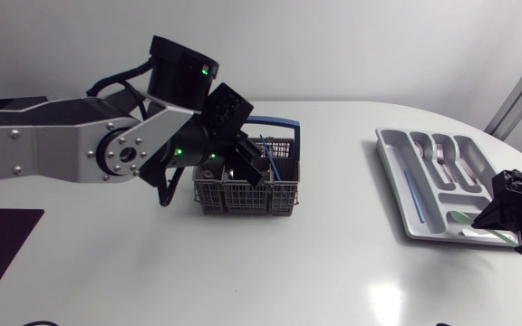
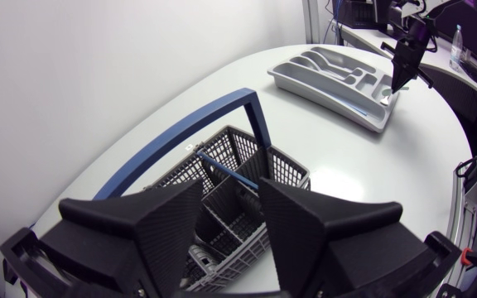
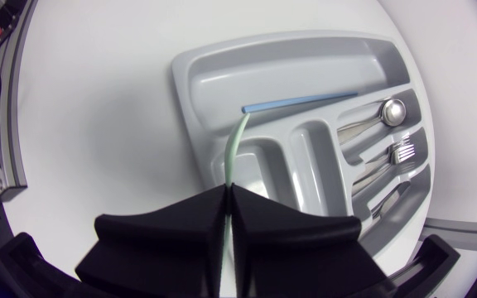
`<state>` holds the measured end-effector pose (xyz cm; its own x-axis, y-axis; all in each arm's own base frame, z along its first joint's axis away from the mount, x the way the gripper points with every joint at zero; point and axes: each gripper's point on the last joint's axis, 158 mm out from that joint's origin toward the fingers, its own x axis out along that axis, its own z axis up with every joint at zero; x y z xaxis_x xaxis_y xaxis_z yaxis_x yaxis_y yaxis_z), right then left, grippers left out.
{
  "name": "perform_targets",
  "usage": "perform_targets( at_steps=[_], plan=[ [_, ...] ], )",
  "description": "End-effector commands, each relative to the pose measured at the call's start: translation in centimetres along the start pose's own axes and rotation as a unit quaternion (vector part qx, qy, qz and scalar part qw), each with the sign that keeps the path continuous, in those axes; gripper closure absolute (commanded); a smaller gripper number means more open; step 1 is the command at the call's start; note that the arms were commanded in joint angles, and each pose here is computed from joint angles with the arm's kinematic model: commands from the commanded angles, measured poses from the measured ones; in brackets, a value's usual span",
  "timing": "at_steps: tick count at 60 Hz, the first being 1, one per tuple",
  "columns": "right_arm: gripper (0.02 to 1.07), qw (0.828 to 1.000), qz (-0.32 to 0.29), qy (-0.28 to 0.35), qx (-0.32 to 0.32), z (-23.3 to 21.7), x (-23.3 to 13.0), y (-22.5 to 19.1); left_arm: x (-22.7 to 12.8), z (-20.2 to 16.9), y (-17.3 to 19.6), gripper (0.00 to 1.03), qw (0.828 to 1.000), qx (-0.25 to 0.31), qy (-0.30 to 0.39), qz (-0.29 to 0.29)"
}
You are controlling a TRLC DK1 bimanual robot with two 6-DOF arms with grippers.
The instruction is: Unload the cutlery basket into the drawer organizer.
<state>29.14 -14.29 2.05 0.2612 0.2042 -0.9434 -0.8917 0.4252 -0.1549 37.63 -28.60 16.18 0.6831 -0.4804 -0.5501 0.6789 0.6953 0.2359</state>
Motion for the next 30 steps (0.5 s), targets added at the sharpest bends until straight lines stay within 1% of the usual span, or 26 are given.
perform_targets(
  at_steps=[1, 7, 14, 18, 27, 28, 30],
  plan=[
    [1.01, 0.999, 0.008, 0.008, -0.046, -1.4, 0.6, -0.6, 0.9, -2.0, 0.0, 0.55, 1.000, -0.022, 0.017, -0.001],
    [1.01, 0.997, 0.007, 0.021, -0.079, -2.2, 1.1, -1.2, 1.1, -2.1, 0.1, 0.55, 0.999, -0.029, 0.013, -0.002],
    [1.01, 0.992, -0.028, 0.044, -0.118, -3.7, 1.8, -3.1, 1.2, -2.4, 0.7, 0.55, 0.999, -0.043, 0.013, 0.002],
    [1.01, 0.989, -0.030, 0.053, -0.138, -4.2, 2.2, -3.3, 1.3, -2.7, 0.8, 0.55, 0.999, -0.049, 0.012, 0.001],
    [1.01, 0.985, -0.036, 0.072, -0.153, -5.3, 3.2, -4.0, 1.4, -3.1, 1.2, 0.55, 0.998, -0.064, 0.008, -0.001],
    [1.00, 0.985, -0.035, 0.072, -0.152, -5.4, 3.2, -3.9, 1.4, -3.1, 1.2, 0.55, 0.998, -0.066, 0.008, -0.002],
    [0.90, 0.985, -0.036, 0.072, -0.152, -5.3, 3.2, -3.9, 1.4, -3.0, 1.1, 0.55, 0.997, -0.070, 0.005, -0.008]
  ],
)
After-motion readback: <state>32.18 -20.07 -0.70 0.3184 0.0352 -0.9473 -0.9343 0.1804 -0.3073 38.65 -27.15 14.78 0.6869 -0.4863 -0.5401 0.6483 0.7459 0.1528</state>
